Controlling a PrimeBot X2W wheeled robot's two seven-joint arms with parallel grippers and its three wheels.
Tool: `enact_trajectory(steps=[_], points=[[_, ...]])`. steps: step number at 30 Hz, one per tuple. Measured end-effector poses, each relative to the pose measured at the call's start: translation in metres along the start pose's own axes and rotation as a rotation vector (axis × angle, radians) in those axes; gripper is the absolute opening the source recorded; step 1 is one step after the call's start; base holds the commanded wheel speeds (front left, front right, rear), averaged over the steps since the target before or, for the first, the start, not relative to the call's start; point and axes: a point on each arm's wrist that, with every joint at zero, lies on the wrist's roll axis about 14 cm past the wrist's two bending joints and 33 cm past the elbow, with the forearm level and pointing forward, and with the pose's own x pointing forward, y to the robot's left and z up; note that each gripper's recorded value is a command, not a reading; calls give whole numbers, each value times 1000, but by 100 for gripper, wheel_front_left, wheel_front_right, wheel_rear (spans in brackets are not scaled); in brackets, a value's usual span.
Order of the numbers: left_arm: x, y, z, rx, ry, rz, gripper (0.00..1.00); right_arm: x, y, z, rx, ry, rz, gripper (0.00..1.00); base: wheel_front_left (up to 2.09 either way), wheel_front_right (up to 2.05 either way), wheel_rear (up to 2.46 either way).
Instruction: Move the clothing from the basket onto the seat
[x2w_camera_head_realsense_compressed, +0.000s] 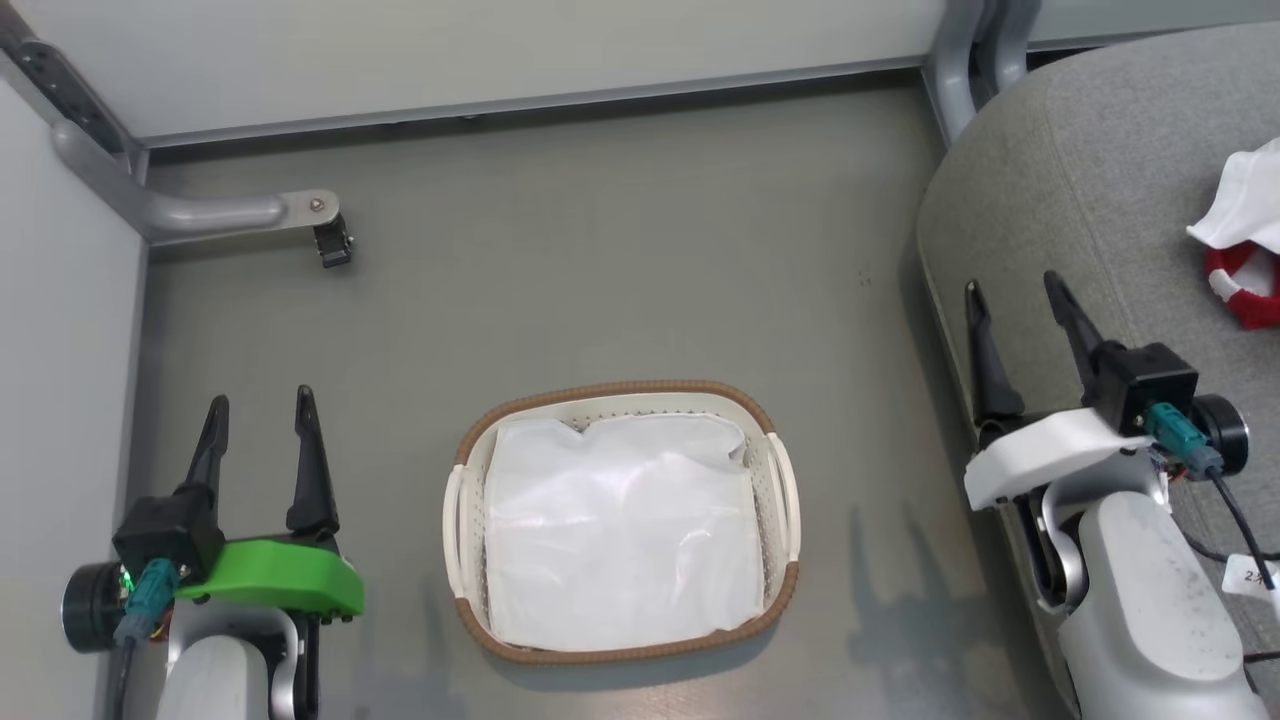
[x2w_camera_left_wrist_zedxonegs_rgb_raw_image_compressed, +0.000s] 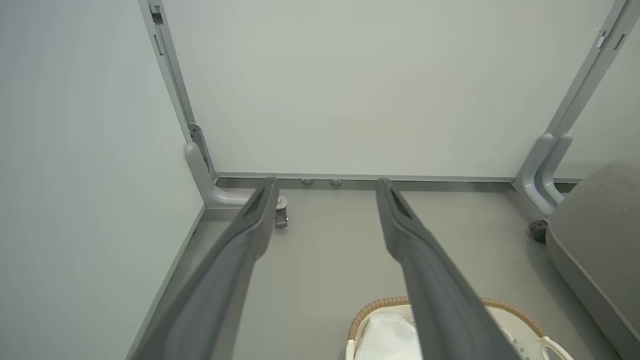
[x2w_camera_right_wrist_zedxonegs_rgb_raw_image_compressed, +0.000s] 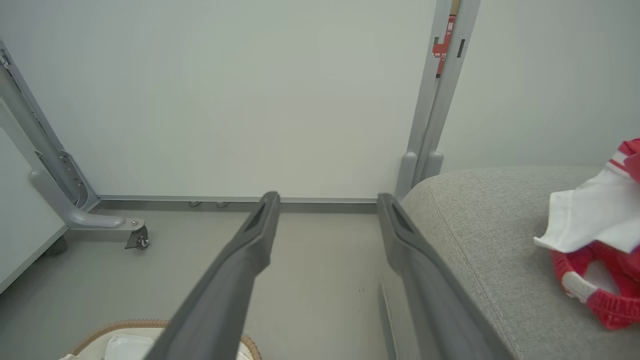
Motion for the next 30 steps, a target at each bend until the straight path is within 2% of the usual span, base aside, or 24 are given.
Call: enact_trajectory(steps=[6,14,15,20,30], points=[[-24,10,-4,-16,16,37,100,-21,12,-19,17,63,22,100,0,0,0],[-34,15,-12,-36,40,57,100,-24,20,-24,45,75,38,100,0,0,0],[-35,15,-15,-38,48,56,0,-25,21,-25,47,78,38,0,0,0,0],[-39,14,-27,-62,90,66,0,-35,21,-45,70,144,25,0,0,0,0],[-39,18,-23,-245,84,111,0,-39,10,-42,259,150,-46,0,0,0,0]])
